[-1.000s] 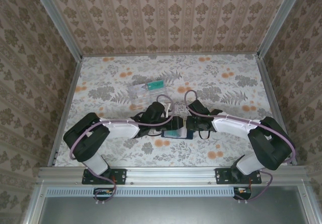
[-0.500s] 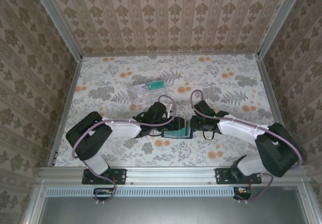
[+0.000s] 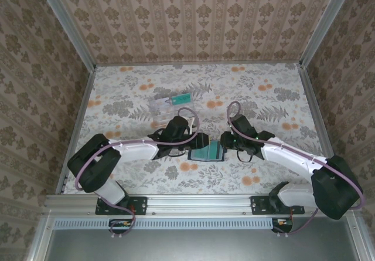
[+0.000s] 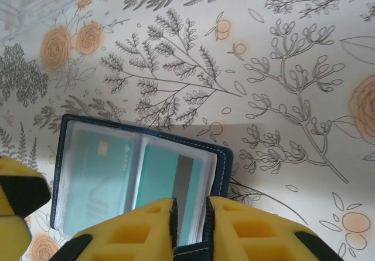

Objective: Take the credit cards out of the card holder

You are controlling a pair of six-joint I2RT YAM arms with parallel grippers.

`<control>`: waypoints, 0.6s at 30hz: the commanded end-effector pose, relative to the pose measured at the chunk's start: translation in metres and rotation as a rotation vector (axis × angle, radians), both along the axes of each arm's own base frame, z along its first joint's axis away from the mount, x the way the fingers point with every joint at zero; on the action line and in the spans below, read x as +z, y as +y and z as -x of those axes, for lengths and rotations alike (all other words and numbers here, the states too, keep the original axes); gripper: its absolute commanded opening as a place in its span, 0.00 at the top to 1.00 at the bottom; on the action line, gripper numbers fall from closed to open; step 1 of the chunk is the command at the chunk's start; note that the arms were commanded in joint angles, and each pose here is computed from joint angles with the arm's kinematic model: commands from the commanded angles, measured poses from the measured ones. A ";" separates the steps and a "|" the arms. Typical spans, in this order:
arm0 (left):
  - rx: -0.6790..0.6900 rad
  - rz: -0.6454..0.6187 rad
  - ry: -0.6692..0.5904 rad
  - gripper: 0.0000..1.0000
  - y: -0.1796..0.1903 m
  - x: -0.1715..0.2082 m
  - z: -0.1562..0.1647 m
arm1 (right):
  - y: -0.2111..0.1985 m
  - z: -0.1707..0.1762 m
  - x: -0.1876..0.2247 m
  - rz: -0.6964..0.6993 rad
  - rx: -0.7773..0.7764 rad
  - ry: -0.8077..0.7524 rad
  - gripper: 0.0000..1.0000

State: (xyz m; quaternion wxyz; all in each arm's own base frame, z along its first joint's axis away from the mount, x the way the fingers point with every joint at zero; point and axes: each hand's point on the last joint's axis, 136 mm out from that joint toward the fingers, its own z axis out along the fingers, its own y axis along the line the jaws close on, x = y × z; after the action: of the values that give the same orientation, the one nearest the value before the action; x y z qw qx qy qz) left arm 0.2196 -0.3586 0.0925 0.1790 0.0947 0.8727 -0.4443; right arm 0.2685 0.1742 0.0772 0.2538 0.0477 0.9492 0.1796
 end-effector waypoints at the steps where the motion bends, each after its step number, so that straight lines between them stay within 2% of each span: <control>1: 0.003 -0.023 0.040 0.63 -0.002 -0.016 0.003 | 0.007 0.005 -0.011 -0.004 0.028 0.042 0.79; 8: 0.015 -0.062 0.091 0.72 -0.007 -0.036 0.004 | 0.004 0.009 -0.032 0.070 0.051 0.096 0.82; 18: 0.016 -0.096 0.131 0.72 -0.006 -0.050 0.007 | 0.001 0.013 -0.062 0.124 0.061 0.173 0.94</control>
State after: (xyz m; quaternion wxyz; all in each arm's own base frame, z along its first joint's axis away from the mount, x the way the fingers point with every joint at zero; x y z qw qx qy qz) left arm 0.2125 -0.3618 0.0454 0.1277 0.0701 0.9000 -0.4109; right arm 0.2556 0.1737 0.0190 0.1758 0.0269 0.9755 0.1293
